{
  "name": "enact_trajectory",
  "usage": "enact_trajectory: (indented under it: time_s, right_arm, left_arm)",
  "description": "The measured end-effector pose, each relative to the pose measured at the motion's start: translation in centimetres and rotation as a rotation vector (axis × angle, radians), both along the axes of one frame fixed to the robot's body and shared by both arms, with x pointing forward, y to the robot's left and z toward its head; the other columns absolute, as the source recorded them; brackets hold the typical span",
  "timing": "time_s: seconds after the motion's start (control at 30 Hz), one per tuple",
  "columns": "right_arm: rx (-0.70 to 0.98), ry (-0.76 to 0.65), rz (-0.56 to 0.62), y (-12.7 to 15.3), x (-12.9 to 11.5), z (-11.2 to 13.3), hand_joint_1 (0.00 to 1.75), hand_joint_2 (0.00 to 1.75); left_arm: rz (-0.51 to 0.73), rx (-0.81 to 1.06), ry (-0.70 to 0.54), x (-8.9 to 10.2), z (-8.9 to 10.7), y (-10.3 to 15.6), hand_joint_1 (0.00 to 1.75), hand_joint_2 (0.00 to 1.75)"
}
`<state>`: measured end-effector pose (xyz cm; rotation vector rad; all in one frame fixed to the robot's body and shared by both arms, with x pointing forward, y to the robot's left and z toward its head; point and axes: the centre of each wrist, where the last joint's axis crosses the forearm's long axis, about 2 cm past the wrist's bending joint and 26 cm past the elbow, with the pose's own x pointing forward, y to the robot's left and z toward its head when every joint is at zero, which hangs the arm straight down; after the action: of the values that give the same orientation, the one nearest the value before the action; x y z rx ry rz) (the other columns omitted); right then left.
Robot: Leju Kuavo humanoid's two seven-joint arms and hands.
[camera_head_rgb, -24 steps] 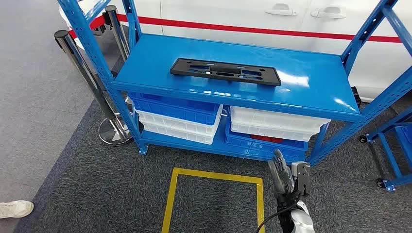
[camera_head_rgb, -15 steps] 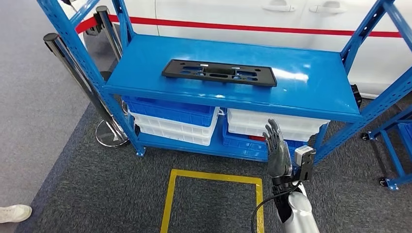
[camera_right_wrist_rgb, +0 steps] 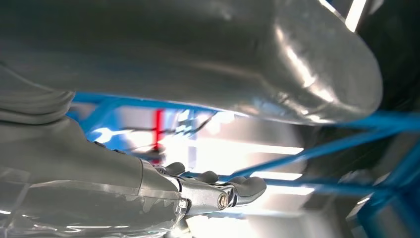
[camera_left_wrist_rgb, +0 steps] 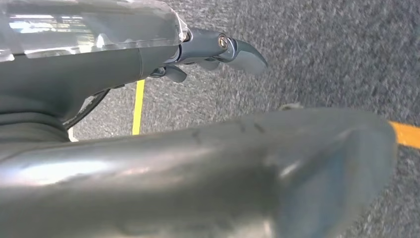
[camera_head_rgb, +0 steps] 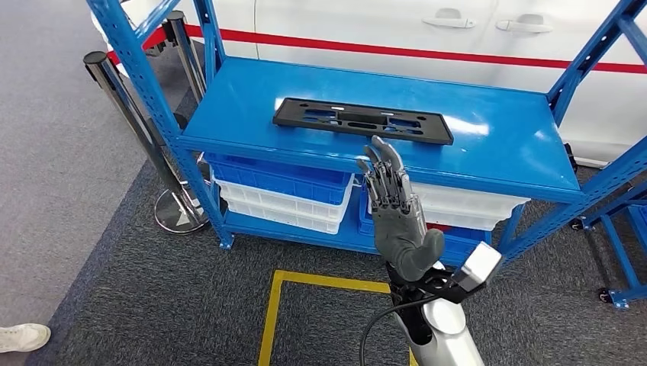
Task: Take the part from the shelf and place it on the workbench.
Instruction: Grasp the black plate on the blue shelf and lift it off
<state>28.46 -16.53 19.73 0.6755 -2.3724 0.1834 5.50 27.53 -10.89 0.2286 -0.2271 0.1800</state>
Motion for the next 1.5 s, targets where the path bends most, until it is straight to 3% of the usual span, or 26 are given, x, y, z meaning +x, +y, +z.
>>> enact_trajectory:
  time_s: [0.13,0.4,1.5]
  right_arm:
    - [0.047,-0.114,0.076,1.8,-1.2,2.4,0.0,0.0]
    - [0.1,-0.214,0.141,3.2,-2.4,4.8,0.0,0.0]
    - [0.139,-0.227,0.223,4.1,-2.7,5.5,0.0,0.0]
  left_arm:
    - [-0.002,0.002,0.001,0.2,0.0,-0.3,0.0,0.0]
    - [0.0,-0.017,0.003,0.4,0.1,-1.2,0.0,0.0]
    - [0.023,-0.031,0.035,0.6,0.2,-1.9,0.0,0.0]
